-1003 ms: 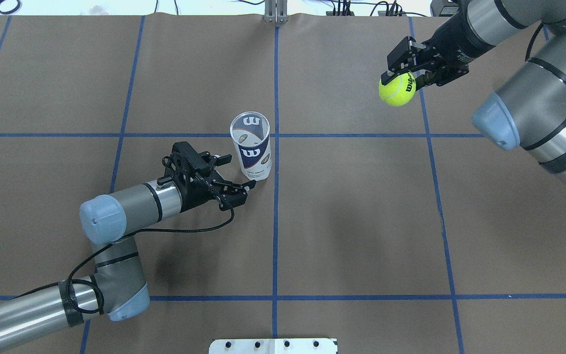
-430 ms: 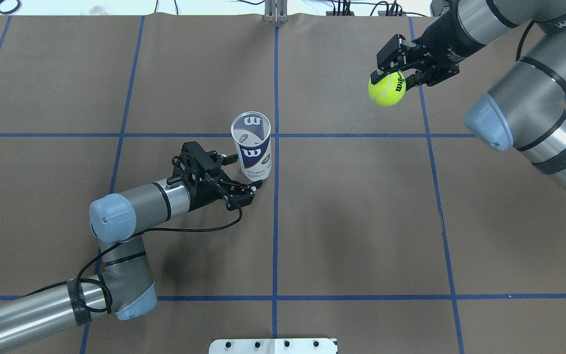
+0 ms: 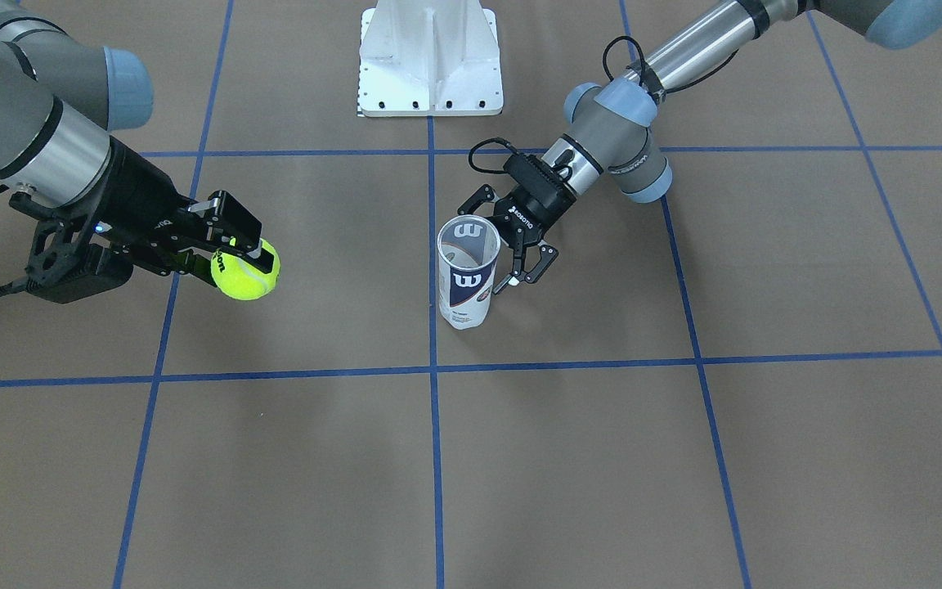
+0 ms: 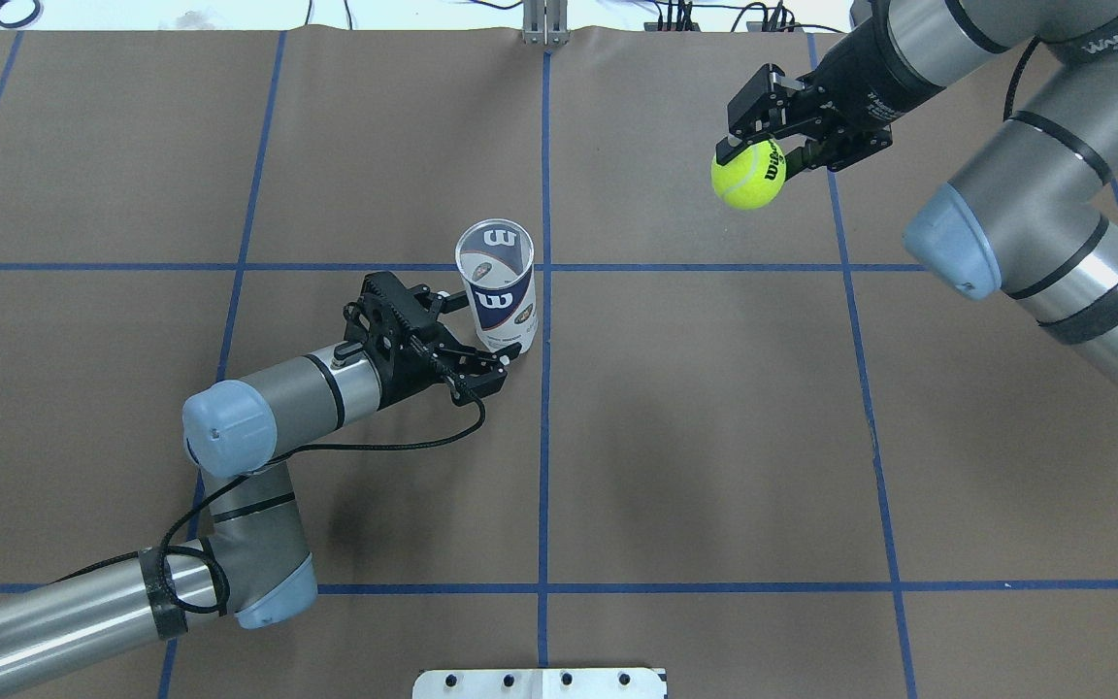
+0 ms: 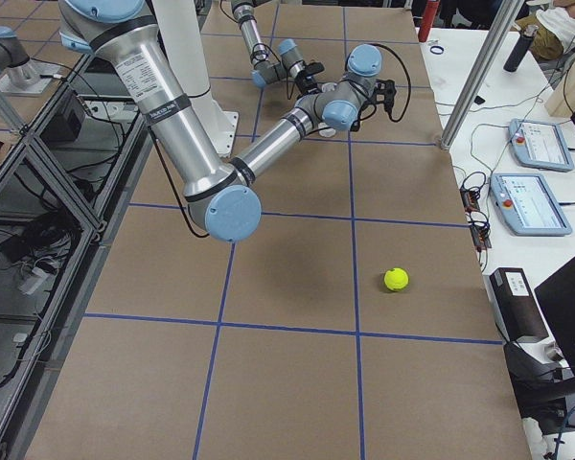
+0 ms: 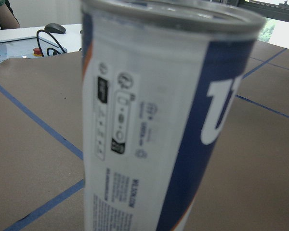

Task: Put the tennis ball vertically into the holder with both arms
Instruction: 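Carry the ball with the right gripper to above the can's open top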

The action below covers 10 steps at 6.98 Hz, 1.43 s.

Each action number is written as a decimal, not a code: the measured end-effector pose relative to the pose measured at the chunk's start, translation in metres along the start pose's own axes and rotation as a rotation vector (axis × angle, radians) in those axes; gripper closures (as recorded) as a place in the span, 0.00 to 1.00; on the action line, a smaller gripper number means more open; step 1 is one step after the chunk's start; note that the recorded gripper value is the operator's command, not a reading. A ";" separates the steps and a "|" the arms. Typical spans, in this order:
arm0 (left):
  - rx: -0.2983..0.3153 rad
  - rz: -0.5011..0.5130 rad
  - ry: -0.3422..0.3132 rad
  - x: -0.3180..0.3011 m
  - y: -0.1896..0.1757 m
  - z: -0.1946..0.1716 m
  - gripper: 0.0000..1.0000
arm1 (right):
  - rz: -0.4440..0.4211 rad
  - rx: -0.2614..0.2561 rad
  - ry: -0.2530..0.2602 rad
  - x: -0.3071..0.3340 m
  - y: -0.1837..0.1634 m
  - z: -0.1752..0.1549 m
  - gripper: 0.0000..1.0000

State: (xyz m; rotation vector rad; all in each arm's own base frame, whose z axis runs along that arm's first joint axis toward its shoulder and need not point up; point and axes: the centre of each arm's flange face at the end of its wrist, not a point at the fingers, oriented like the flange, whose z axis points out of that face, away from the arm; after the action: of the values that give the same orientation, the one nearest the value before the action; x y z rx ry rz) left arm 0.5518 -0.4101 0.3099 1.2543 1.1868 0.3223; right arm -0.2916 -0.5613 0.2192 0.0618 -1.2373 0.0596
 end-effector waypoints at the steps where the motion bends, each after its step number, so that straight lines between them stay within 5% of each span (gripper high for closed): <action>1: 0.005 0.003 -0.004 0.000 -0.002 0.001 0.05 | 0.006 0.000 -0.009 -0.010 0.001 0.000 1.00; 10: 0.019 0.008 -0.028 -0.007 -0.017 0.022 0.05 | 0.034 0.002 -0.055 -0.064 0.012 0.001 1.00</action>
State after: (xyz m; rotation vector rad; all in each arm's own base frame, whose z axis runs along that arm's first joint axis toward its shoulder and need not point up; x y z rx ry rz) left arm 0.5600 -0.4338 0.2956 1.2764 1.1633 0.2997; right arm -0.3145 -0.5501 0.1593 0.0445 -1.2933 0.0891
